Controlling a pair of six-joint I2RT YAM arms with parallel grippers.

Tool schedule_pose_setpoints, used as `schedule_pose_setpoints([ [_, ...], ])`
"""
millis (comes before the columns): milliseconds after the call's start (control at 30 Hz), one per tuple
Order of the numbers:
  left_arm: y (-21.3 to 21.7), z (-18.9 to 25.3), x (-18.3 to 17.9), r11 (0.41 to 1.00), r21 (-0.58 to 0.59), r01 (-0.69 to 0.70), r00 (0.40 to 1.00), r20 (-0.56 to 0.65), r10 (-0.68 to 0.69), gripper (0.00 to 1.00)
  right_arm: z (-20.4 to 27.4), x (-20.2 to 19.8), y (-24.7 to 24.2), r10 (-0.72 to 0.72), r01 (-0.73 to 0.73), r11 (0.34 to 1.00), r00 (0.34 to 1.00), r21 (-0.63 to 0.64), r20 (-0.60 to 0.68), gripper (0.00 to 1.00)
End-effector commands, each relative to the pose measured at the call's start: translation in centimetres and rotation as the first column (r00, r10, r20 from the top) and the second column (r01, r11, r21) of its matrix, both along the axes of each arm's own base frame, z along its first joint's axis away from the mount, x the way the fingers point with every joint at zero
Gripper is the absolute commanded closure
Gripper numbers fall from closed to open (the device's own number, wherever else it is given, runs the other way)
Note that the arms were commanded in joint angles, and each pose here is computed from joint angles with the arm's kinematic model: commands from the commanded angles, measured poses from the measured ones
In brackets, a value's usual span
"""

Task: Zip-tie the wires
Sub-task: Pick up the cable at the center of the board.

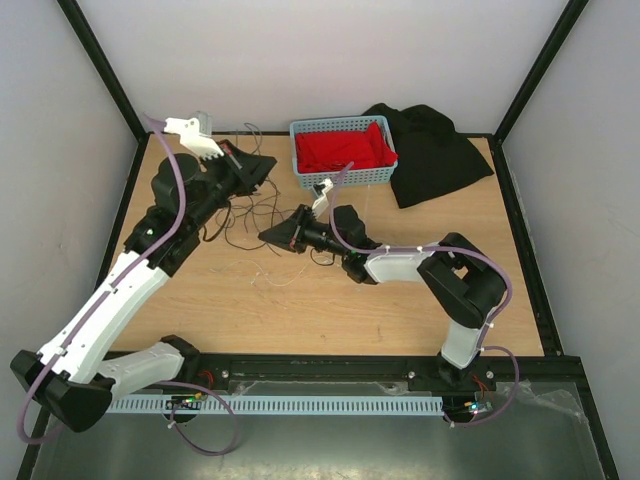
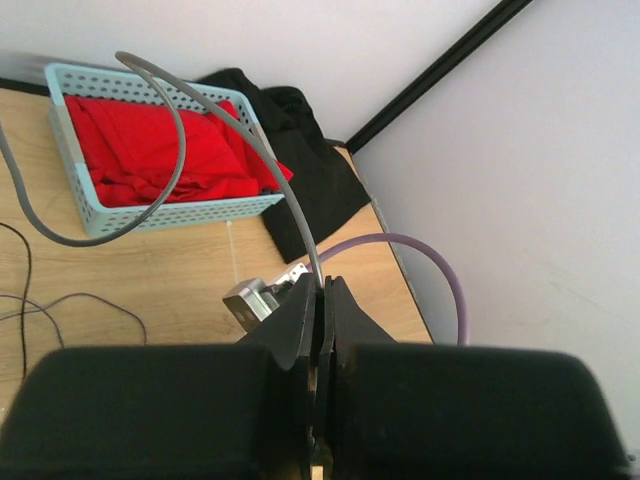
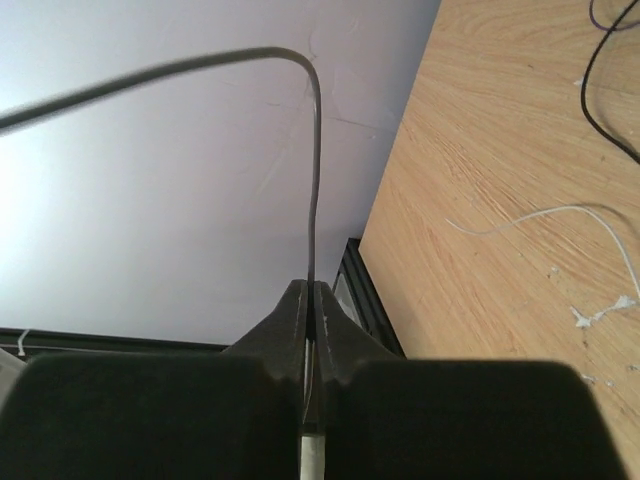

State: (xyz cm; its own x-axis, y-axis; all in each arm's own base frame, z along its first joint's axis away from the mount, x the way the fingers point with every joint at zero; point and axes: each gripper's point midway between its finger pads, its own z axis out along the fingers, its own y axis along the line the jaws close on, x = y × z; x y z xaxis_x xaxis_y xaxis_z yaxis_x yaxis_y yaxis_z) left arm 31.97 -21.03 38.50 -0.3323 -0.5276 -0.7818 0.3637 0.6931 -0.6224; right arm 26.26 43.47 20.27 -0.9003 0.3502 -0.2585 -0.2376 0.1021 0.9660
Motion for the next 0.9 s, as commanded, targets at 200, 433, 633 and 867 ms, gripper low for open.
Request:
schedule_pose_setpoints([
  [200, 4.7, 0.4, -1.0, 0.991, 0.064, -0.115, 0.993, 0.028, 0.113, 1.0, -0.3, 0.3, -2.4, 0.039, -0.03, 0.995, 0.995, -0.092, 0.093, 1.0],
  [433, 8.3, -4.5, -1.7, 0.955, 0.225, -0.191, 0.973, -0.082, 0.214, 1.0, -4.6, 2.3, -8.1, 0.124, 0.098, 0.785, 0.942, -0.611, 0.31, 1.0],
  [633, 9.4, -12.6, -3.6, 0.944, 0.261, -0.2, 0.934, -0.24, 0.264, 1.0, -6.5, 3.3, -15.9, 0.202, 0.29, 0.476, 0.883, -0.83, 0.424, 1.0],
  [867, 10.2, -18.8, -4.8, 0.939, 0.246, -0.242, 0.877, -0.359, 0.32, 0.97, -4.4, 2.2, -17.2, 0.312, 0.322, 0.465, 0.812, -0.825, 0.493, 1.0],
])
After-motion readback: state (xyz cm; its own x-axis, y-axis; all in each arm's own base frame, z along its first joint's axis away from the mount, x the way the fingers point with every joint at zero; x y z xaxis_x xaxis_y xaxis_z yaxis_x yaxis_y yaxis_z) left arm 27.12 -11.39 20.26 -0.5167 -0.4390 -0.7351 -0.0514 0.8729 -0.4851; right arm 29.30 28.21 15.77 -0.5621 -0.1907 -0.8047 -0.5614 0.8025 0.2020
